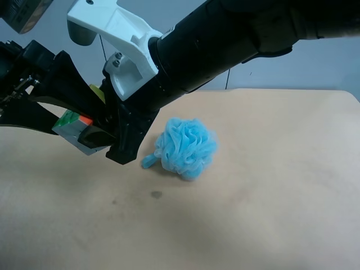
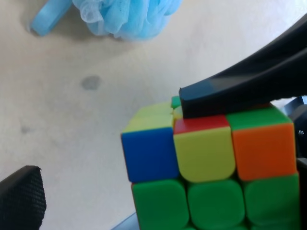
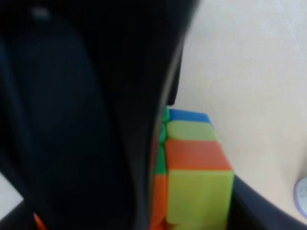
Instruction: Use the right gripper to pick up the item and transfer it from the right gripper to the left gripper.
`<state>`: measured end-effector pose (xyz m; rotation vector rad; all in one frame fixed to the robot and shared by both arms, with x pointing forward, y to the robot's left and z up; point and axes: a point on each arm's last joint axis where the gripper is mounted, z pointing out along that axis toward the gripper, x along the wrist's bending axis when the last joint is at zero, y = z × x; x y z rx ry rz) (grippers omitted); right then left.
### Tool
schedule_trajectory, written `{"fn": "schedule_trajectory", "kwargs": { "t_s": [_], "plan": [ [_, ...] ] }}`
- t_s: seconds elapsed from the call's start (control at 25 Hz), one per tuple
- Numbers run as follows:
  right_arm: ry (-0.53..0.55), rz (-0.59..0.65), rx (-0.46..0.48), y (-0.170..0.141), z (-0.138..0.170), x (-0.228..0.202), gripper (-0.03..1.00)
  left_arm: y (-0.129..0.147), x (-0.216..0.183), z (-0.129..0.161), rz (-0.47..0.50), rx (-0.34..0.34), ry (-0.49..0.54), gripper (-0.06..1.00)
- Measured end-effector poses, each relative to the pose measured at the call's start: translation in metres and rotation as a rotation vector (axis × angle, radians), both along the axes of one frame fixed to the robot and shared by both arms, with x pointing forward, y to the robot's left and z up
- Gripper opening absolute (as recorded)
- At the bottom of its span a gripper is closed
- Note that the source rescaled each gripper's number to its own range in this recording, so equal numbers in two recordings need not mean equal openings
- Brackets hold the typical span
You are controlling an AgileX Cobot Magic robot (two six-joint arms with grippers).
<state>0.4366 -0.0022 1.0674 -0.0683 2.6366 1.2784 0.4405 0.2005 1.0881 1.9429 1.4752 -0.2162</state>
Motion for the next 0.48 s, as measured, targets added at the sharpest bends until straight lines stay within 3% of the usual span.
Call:
{"fn": "schedule_trajectory", "kwargs": {
  "t_s": [0.12, 0.2, 0.32, 0.4, 0.44, 0.48],
  "plan": [
    [-0.001, 0.001, 0.0, 0.0, 0.0, 0.0, 0.0, -0.0003, 0.0001, 0.0002, -0.012, 0.001, -0.01, 0.97],
    [-0.001, 0.0, 0.0, 0.0, 0.0, 0.0001, 0.0, -0.0006, 0.0, 0.0004, -0.014, -0.004, -0.011, 0.83],
    [-0.002, -0.001, 0.0, 0.0002, -0.0003, 0.0004, 0.0, -0.0031, -0.0007, 0.0015, -0.016, -0.025, -0.006, 0.45],
    [-0.004, -0.005, 0.001, 0.0004, -0.0006, 0.0009, 0.0, -0.005, -0.0012, 0.0025, -0.015, -0.046, 0.0, 0.1],
    [-0.004, -0.004, -0.002, 0.0007, -0.0015, 0.0012, 0.0, -0.005, -0.0012, 0.0025, -0.015, -0.046, 0.0, 0.0],
    [-0.004, -0.005, -0.003, 0.001, -0.0022, 0.0016, 0.0, -0.0049, -0.0011, 0.0025, -0.014, -0.045, -0.001, 0.01]
  ]
}}
